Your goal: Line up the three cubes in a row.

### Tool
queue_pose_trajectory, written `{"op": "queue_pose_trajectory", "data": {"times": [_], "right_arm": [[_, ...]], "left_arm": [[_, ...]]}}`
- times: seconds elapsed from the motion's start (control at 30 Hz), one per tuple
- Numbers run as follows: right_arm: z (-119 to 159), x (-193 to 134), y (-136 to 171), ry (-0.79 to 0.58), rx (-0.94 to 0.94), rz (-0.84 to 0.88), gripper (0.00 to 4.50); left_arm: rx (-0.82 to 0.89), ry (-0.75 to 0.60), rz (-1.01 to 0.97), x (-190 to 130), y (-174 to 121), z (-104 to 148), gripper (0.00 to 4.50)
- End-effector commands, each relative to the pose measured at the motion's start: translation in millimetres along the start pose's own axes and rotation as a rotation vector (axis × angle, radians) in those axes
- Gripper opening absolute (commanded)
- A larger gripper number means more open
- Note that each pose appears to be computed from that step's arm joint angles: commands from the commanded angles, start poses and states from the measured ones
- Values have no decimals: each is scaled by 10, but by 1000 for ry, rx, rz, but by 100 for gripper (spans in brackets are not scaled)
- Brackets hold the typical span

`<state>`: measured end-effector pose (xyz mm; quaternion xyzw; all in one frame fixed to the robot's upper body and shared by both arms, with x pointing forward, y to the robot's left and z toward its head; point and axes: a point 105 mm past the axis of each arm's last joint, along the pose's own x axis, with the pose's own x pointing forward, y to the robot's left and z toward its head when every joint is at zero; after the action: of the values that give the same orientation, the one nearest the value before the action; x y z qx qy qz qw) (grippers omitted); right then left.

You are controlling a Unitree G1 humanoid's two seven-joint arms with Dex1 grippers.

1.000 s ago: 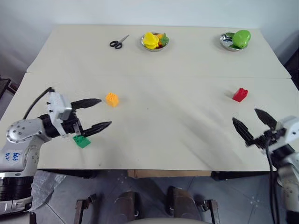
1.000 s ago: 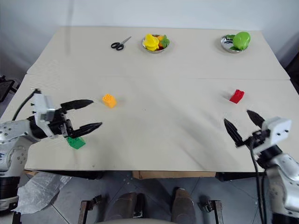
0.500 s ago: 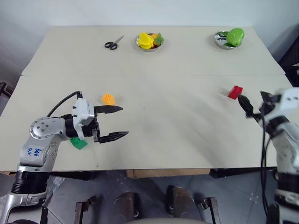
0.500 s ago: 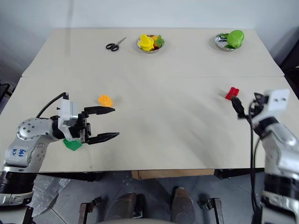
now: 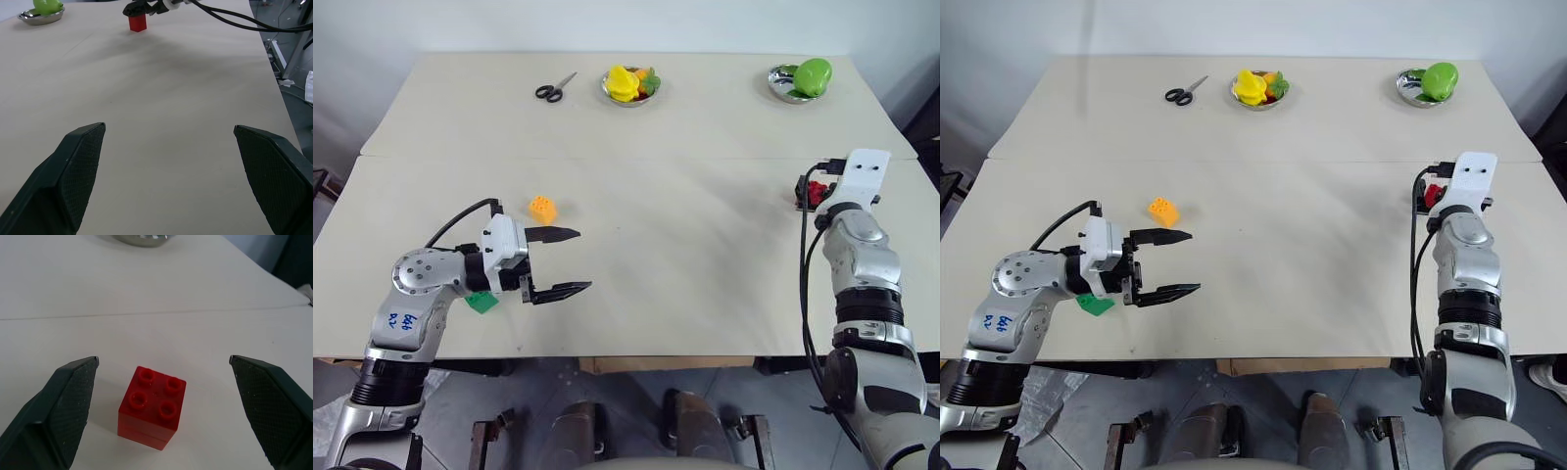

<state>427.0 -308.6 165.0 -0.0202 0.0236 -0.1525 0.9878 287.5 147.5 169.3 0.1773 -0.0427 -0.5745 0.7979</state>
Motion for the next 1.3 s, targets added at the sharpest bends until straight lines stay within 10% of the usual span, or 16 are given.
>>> {"op": "queue_pose_trajectory", "data": {"times": [0.03,0.4,0.8,1.3], "right_arm": [[48,39,64,-23,12,-12,450],[185,49,295,-43,84,7,147],[464,-1060,1247,-124,-264,1452,148],[-171,-1182,1200,-93,-557,1774,148]], "left_arm": [[58,-22,7,10,-9,122,448],[71,-15,26,-12,-14,144,450],[47,11,73,-190,15,78,450],[27,2,96,-263,-17,80,450]]}}
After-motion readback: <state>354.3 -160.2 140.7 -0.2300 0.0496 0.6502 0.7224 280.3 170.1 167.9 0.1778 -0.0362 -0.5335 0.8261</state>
